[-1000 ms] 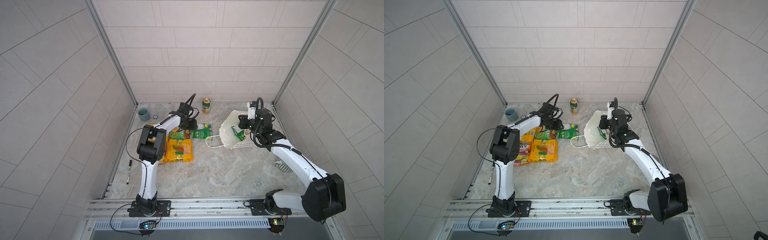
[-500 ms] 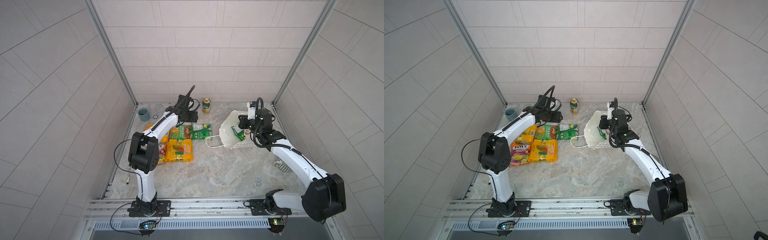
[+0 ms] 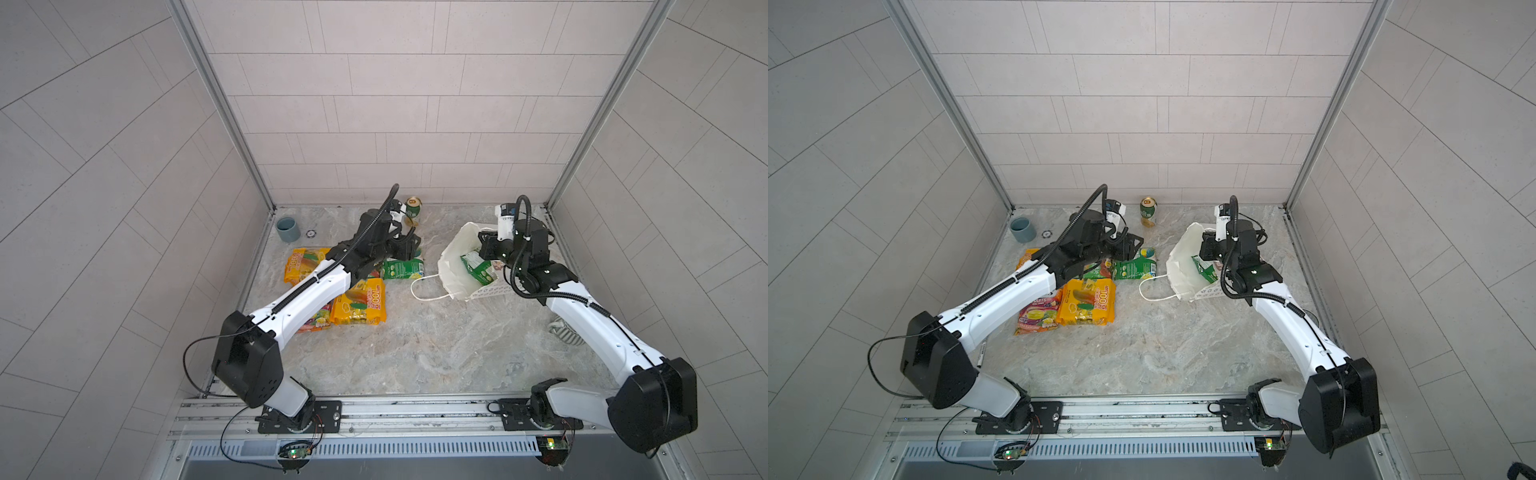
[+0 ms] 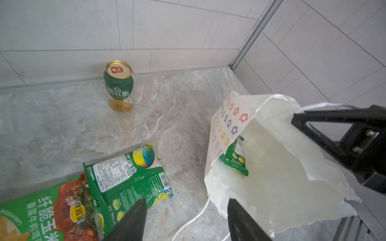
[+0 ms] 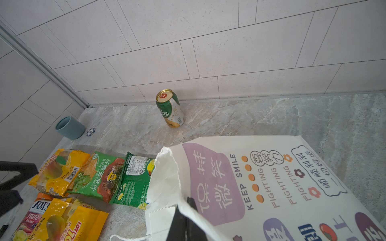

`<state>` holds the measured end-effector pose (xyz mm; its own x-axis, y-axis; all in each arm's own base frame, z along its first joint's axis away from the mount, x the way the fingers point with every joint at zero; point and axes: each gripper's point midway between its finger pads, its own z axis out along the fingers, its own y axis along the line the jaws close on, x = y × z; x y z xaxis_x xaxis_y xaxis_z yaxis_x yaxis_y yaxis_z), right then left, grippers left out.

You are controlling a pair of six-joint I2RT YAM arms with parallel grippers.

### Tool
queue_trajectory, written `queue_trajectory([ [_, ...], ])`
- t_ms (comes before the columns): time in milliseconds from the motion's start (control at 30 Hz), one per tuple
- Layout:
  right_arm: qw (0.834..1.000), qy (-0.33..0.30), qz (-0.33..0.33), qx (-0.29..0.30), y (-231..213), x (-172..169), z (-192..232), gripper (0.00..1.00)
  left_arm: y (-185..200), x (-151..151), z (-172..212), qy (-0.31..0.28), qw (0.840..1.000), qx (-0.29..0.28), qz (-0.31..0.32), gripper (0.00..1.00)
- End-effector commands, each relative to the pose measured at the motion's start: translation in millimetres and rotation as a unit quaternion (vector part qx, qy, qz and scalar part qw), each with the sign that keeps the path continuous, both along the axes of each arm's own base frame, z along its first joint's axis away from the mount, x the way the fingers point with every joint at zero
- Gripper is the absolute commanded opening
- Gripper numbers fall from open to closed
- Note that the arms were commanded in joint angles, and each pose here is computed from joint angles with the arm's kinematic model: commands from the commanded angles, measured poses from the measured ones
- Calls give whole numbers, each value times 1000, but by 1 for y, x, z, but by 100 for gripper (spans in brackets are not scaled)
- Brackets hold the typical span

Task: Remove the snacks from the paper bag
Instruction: 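Move the left gripper back toward the bag opening held by the right gripper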

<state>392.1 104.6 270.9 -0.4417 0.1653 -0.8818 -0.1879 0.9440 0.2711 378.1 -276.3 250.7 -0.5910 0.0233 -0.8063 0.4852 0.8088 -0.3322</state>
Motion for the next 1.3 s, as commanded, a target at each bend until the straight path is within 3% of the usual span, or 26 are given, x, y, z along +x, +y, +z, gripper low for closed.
queue_trajectory([
  [0, 999, -35, -7, -9, -8, -14, 30, 0, -5, -14, 23, -40, 998, -21, -33, 65],
  [133, 999, -36, -3, -8, -9, -25, 31, 0, -5, -32, 27, -57, 996, -4, -63, 65],
  [300, 996, -57, 66, 19, 17, -42, 32, 0, -15, -53, 32, -82, 990, 21, -110, 63],
  [467, 989, -84, 115, 27, 41, -53, 13, 0, -35, -69, 4, -51, 989, 15, -139, 62],
  [600, 988, -72, 134, 33, 54, -53, -3, 0, -60, -90, -19, -63, 981, 34, -183, 62],
  [733, 985, -70, 156, 40, 65, -53, 1, 0, -80, -103, -47, -98, 963, 70, -242, 63],
  [900, 981, -72, 176, 38, 69, -59, 13, 0, -92, -97, -69, -161, 933, 127, -295, 64],
  [1100, 978, -79, 189, 43, 72, -66, 20, 0, -105, -92, -88, -241, 885, 184, -355, 66],
  [1267, 976, -84, 196, 46, 73, -68, 24, 0, -116, -89, -103, -271, 853, 223, -386, 66],
])
